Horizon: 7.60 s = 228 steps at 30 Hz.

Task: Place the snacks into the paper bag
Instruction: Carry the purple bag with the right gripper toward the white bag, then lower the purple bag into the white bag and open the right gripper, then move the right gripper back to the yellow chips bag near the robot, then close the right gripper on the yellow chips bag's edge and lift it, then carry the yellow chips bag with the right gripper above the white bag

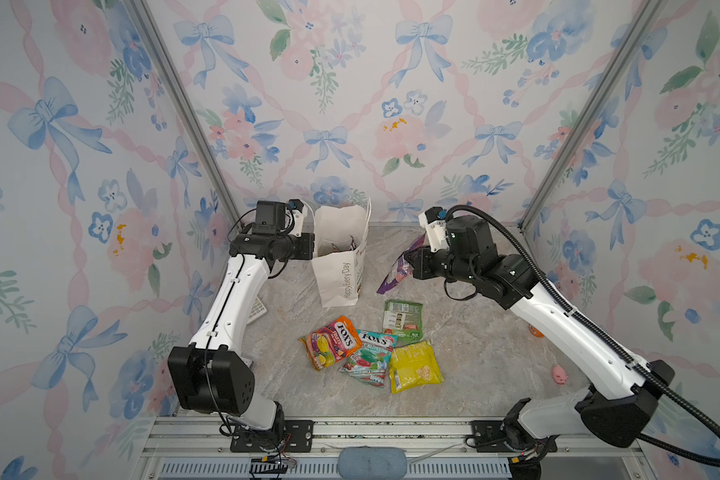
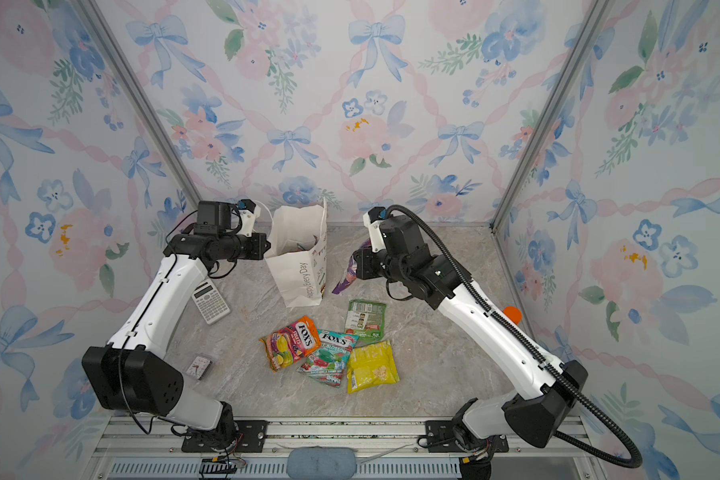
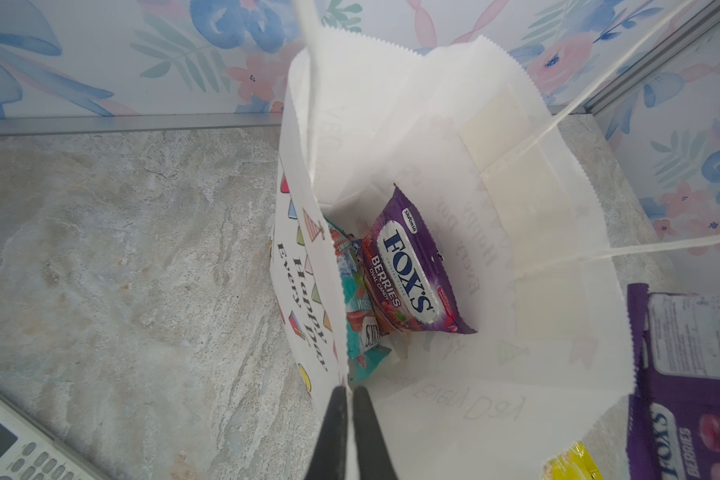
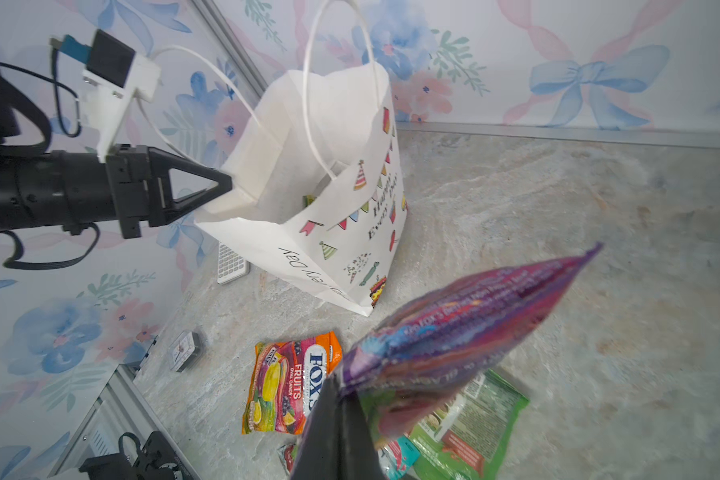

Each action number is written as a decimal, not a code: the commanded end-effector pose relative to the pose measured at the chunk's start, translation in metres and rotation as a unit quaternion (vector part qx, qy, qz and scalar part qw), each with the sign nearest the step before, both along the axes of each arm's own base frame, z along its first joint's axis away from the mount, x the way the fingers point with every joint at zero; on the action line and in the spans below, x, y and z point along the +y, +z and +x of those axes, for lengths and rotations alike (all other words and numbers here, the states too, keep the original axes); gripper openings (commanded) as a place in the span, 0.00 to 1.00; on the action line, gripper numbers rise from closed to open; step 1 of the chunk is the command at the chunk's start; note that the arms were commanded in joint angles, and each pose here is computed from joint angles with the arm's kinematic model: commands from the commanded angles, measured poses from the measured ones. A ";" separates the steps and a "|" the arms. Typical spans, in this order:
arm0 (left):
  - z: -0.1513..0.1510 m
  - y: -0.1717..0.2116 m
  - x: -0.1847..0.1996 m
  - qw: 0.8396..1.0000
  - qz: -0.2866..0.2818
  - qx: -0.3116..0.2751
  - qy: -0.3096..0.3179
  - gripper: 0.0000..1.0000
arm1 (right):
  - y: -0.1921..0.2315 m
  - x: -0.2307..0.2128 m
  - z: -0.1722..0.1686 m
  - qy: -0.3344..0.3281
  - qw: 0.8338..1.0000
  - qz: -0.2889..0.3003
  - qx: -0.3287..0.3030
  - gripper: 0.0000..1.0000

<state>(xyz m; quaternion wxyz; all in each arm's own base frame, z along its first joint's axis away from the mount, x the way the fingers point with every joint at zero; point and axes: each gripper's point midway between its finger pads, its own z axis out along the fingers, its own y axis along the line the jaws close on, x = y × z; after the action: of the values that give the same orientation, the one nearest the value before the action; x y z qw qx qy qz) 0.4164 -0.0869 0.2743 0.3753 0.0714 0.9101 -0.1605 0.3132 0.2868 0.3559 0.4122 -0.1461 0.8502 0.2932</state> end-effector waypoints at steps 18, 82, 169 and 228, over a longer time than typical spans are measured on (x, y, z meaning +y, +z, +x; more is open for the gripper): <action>0.001 -0.010 -0.003 1.000 -0.005 0.012 -0.006 0.00 | 0.095 0.096 -0.018 0.142 0.983 0.048 -0.104 0.00; -0.002 0.001 -0.002 1.000 -0.008 -0.002 -0.007 0.00 | 0.052 0.187 0.125 0.164 0.970 0.113 -0.138 0.00; 0.000 -0.005 0.001 1.000 -0.001 0.002 0.002 0.00 | -0.307 -0.112 -0.126 -0.153 0.914 0.044 0.373 0.79; -0.001 -0.007 -0.003 1.000 0.003 0.003 -0.003 0.00 | -0.138 -0.070 -0.069 -0.026 0.981 0.003 0.194 0.00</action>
<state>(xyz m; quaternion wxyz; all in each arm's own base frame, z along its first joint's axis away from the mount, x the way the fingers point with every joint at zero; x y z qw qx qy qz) 0.4178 -0.0871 0.2734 0.3776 0.0717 0.9094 -0.1591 0.2440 0.2132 0.2043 0.2386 -0.0349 0.9182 0.3142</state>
